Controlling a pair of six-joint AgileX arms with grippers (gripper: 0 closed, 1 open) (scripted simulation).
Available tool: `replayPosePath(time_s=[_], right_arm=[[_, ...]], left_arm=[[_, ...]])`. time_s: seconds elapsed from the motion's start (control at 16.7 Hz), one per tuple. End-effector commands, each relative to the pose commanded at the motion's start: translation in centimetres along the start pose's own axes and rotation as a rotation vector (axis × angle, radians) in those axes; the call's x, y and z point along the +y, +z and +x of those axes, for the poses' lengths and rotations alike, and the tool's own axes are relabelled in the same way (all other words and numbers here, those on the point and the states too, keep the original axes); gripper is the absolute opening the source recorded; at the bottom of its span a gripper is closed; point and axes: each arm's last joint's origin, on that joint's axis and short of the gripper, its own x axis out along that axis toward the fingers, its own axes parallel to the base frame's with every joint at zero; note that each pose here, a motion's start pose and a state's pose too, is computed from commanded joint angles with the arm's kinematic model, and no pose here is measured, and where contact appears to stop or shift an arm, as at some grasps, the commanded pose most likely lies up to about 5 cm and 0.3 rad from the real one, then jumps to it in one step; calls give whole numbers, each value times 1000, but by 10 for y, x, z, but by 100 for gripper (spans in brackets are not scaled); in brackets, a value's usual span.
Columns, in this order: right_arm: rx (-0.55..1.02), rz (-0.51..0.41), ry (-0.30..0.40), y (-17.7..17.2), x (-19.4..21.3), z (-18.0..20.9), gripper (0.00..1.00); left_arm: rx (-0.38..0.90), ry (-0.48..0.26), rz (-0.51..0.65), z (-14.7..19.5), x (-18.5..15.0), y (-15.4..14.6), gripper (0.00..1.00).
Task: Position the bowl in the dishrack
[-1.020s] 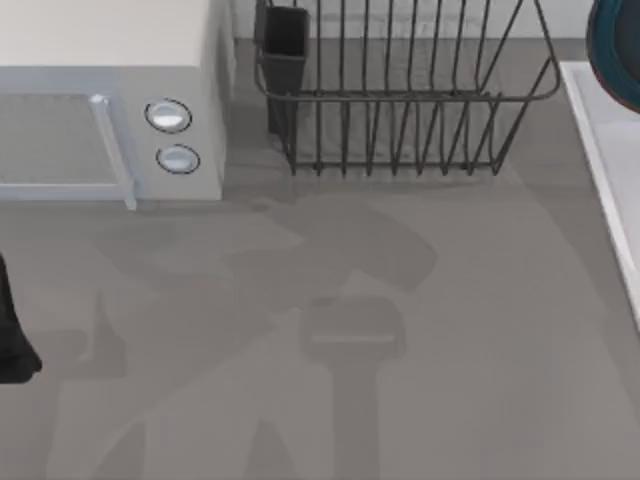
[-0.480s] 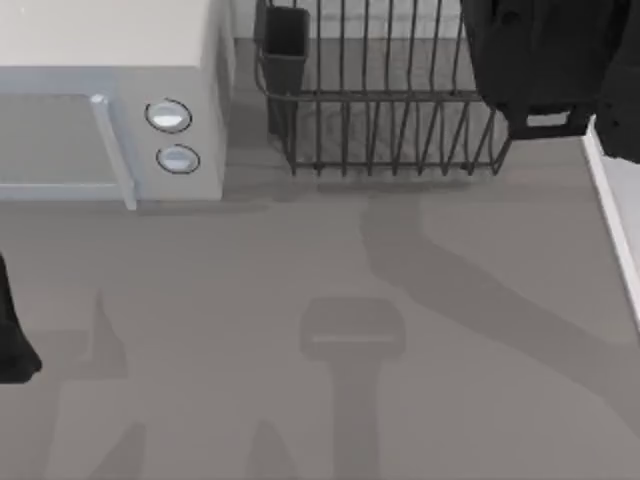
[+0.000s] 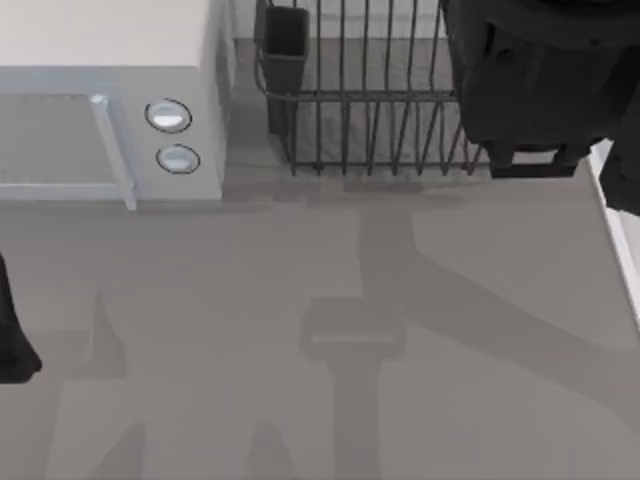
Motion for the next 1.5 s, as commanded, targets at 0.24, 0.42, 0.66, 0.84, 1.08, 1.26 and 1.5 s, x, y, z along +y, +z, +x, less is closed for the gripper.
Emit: replayPosePath(time_s=[0.24,0.42,0.66,0.84,1.08,1.26,1.5], right_arm=[[7,-9,15,-17,10,23,0],[13,-16,-7,-56,22,73,0],[-25,26,7,-116,33,130,0],[-23,23,-13,-167,14,179,0],[-2,2,-1,-199,0,199,0],[-2,2,-1,-199,0,199,0],[-2,2,-1,-199,0,199,30]], left_arm=[[0,0,0,0,0,0,100],[0,0,0,0,0,0,100],[0,0,0,0,0,0,100],[0,0,0,0,0,0,100],[0,0,0,0,0,0,100],[0,0,0,0,0,0,100],[0,0,0,0,0,0,100]])
